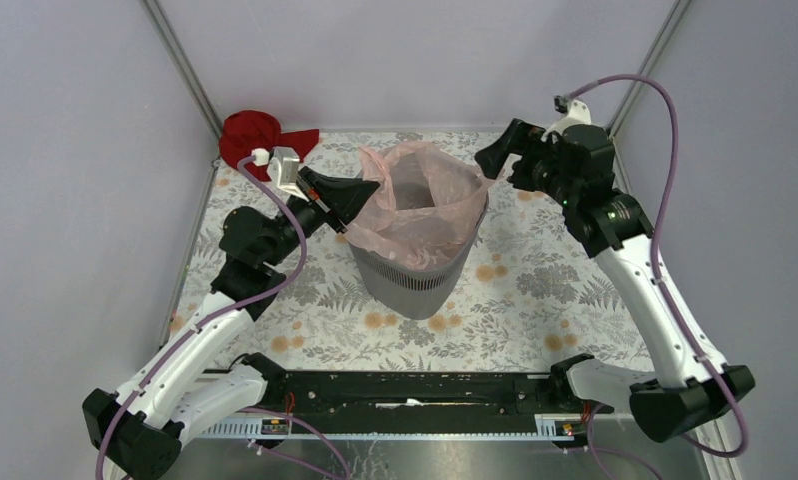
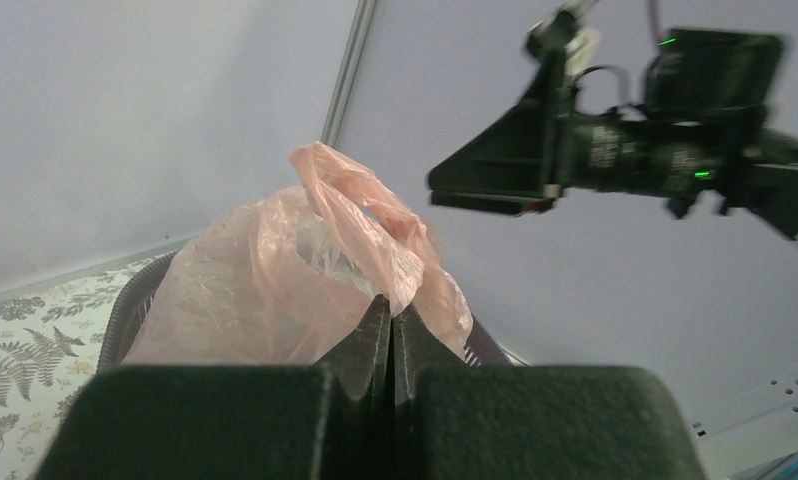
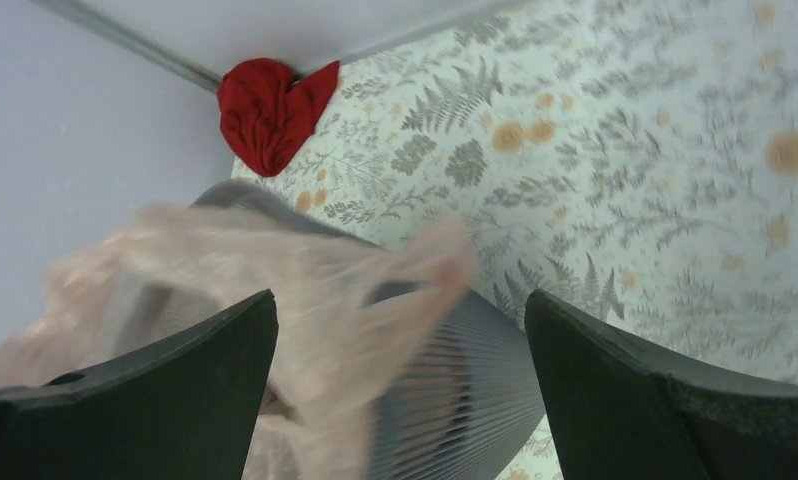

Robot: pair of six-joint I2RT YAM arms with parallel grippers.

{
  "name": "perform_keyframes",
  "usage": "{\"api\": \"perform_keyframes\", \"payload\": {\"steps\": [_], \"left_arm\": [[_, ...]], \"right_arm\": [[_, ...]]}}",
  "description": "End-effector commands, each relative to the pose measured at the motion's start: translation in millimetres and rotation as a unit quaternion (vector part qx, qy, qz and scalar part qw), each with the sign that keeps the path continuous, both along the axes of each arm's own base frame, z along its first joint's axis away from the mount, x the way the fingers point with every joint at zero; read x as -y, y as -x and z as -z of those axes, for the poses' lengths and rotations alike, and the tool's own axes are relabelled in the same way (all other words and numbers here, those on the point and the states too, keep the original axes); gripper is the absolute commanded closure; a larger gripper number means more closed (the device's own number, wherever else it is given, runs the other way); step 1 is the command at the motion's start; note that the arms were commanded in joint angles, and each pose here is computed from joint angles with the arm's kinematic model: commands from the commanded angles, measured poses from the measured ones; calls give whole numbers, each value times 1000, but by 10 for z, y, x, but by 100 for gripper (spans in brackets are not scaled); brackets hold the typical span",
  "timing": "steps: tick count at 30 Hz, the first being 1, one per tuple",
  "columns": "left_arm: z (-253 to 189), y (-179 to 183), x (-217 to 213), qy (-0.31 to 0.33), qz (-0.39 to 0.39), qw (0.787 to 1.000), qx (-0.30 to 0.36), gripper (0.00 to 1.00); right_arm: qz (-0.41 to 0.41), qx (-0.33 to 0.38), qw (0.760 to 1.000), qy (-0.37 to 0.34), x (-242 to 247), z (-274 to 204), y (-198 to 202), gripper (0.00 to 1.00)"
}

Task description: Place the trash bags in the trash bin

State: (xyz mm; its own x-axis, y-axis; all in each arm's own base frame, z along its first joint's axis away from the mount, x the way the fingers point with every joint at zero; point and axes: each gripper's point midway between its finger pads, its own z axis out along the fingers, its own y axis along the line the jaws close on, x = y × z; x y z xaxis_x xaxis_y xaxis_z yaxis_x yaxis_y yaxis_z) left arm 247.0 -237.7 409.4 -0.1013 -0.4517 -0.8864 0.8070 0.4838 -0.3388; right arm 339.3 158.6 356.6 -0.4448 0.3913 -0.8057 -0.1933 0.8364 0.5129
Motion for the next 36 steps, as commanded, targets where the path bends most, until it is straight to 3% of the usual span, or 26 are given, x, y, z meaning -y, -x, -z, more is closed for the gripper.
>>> {"api": "perform_keyframes", "payload": {"steps": [1, 4, 7, 11, 20, 24, 30, 32, 34, 36], "left_arm": [[-29, 60, 54, 4, 27, 1000, 10, 100], [-16, 76, 71, 9, 36, 999, 6, 100], [-31, 95, 80, 10, 42, 999, 7, 100], [-31, 97, 84, 9, 43, 999, 5, 100], [-62, 132, 92, 8, 51, 999, 6, 100], [-56, 152, 90, 7, 54, 999, 1, 100], [-93, 136, -77, -3, 4, 1000, -10, 98], [-77, 66, -198, -16, -39, 999, -31, 83], [-63, 21, -343, -26, -81, 994, -68, 54], [32, -8, -530, -35, -132, 980, -141, 30]], "right_arm": [[-45, -25, 985, -165, 169, -88, -140, 0], [-53, -25, 979, -195, 208, -34, -192, 3], [-95, -24, 960, -262, 107, -69, -235, 15], [-121, -46, 936, -328, 10, -6, -263, 19], [-116, -73, 923, -360, -9, 142, -294, 28], [-125, -64, 919, -369, -19, 113, -264, 47], [-156, -3, 921, -356, -28, -161, -109, 95], [-184, 24, 919, -348, -57, -294, -10, 100], [-208, 61, 916, -338, -71, -457, 114, 100], [-222, 84, 915, -327, -82, -571, 232, 100]]}}
